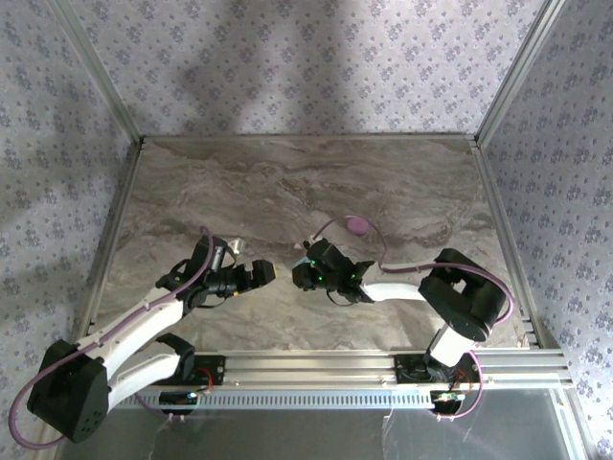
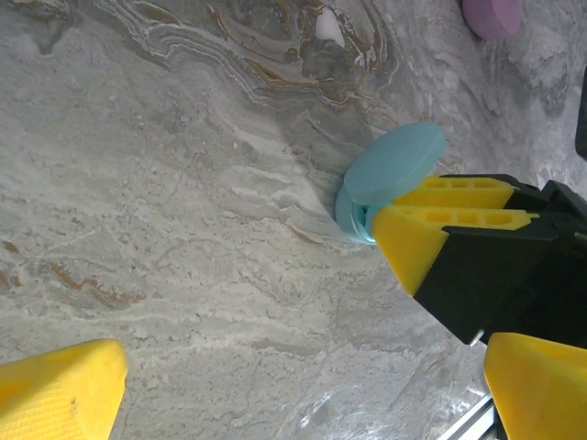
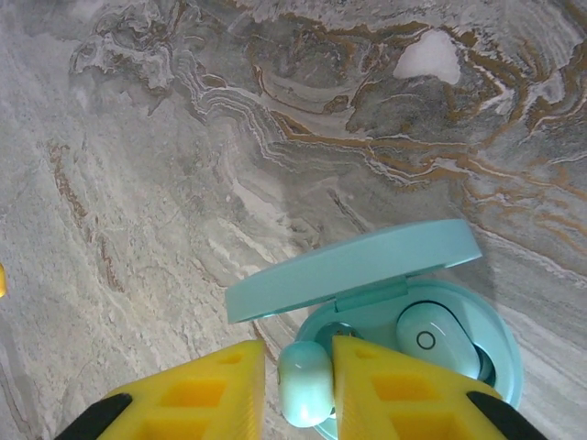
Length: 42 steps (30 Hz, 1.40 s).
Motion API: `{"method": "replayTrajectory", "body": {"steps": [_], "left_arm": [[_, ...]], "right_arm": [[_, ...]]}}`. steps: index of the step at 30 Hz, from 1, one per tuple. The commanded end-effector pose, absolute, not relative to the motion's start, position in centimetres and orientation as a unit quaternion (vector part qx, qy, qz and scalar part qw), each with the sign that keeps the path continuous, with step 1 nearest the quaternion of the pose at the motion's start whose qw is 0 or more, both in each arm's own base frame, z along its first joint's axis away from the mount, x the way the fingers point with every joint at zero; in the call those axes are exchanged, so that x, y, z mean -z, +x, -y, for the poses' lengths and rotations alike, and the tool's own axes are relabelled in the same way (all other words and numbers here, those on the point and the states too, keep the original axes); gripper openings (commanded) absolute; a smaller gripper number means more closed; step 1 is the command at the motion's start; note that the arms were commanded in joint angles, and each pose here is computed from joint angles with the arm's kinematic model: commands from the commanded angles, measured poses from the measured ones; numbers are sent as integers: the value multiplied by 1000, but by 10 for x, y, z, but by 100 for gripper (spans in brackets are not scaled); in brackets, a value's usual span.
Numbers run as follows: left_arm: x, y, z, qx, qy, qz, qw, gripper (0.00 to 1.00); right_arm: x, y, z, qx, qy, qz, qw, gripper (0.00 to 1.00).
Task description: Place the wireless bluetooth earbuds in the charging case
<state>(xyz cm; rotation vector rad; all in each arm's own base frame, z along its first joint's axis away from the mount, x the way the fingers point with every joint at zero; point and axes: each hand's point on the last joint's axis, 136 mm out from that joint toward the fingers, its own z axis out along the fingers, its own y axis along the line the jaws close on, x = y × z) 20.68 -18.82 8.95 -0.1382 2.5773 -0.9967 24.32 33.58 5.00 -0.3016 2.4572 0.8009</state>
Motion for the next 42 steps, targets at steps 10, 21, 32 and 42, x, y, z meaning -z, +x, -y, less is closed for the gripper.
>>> {"method": "replayTrajectory", "body": {"steps": [10,21,32,42], "left_arm": [[-103,212,188,358,-44,-911,202,100],[-108,210,192,366,-37,-908,201,100],[-133,208,213,369,4,-905,213,100],[-162,217,242,360,56,-905,221,100]], "right_arm": [[-60,241,-320,-273,-100,-915,280,30],[-95,238,-307,-279,-95,-905,306,31],[-134,218,-251,-278,-59,-899,334,44],[-139,195,-195,-333,17,-887,318,59]]}}
